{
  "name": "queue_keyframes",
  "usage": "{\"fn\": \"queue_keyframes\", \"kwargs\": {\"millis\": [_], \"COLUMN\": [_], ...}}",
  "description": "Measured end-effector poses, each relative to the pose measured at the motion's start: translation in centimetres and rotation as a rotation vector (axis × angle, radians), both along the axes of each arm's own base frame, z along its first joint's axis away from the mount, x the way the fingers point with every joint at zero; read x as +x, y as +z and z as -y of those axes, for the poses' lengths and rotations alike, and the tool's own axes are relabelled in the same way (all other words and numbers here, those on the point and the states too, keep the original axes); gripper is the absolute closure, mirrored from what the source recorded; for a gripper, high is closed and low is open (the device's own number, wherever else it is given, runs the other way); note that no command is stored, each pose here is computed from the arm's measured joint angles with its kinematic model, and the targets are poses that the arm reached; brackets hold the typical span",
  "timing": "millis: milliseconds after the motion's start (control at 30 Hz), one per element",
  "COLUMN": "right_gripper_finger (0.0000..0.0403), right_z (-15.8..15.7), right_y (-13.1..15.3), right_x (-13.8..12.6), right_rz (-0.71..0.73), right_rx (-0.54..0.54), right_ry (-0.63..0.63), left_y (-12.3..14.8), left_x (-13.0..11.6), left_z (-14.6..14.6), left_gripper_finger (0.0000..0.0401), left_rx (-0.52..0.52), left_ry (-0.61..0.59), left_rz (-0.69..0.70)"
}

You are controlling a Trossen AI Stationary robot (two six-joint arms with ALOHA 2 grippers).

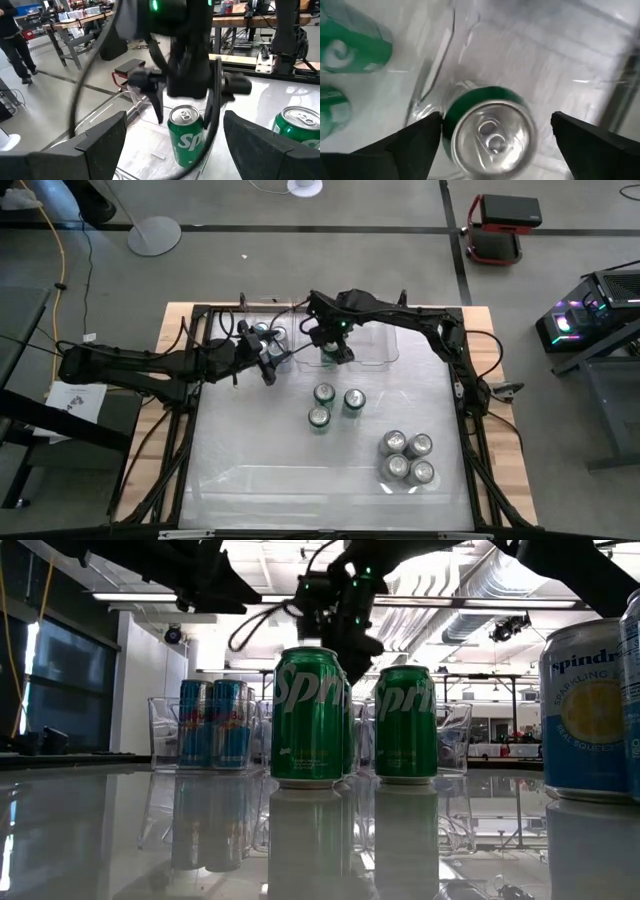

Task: Sort soda cans
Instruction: Put the bottom right green soda can into the center transparent bin

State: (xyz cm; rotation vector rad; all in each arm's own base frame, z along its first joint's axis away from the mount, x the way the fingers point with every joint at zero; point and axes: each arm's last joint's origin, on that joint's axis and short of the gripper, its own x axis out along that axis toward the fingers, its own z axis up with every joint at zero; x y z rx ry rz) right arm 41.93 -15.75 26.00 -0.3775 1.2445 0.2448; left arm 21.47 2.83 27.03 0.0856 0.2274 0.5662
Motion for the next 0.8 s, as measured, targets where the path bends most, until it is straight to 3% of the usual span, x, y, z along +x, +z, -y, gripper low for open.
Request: {"fn": "queue_keyframes", "kwargs": {"millis": [167,267,467,633,800], "right_gripper_finger": [0.0039,0.0039,0.0041,0.0042,0.0042], "right_z": [0.1,0.1,-1.7,-5.3,-10.1], "right_y": [3.3,4.7,5.6,6.8,7.5], "right_x": [-0.2,-0.3,-1.9,-3.5,-6.9], "right_rz": [0.081,0.121,0.104,0.212,0.343], "right_rx": [0.076,0.14,0.323,0.256,0.172], "right_ry": [0.008,-0.057,-0.13,-0.141,-0.184], "left_y": [0.0,0.0,-0.2,-0.8,-1.4], "left_x": [0.1,0.2,0.2,0.0,0.1], "left_z": [0.1,0.3,-0.2,0.2,0.9], "left_gripper_finger": [0.0091,0.0091,0.0091,0.0091,0.0091], "left_rx": [-0.009,0.002,-0.038,-0.137,-0.185], "left_ry": [-0.054,-0.119,-0.197,-0.238,-0.254], "left_rz": [-0.004,-0.018,-0.02,-0.056,-0.086]}}
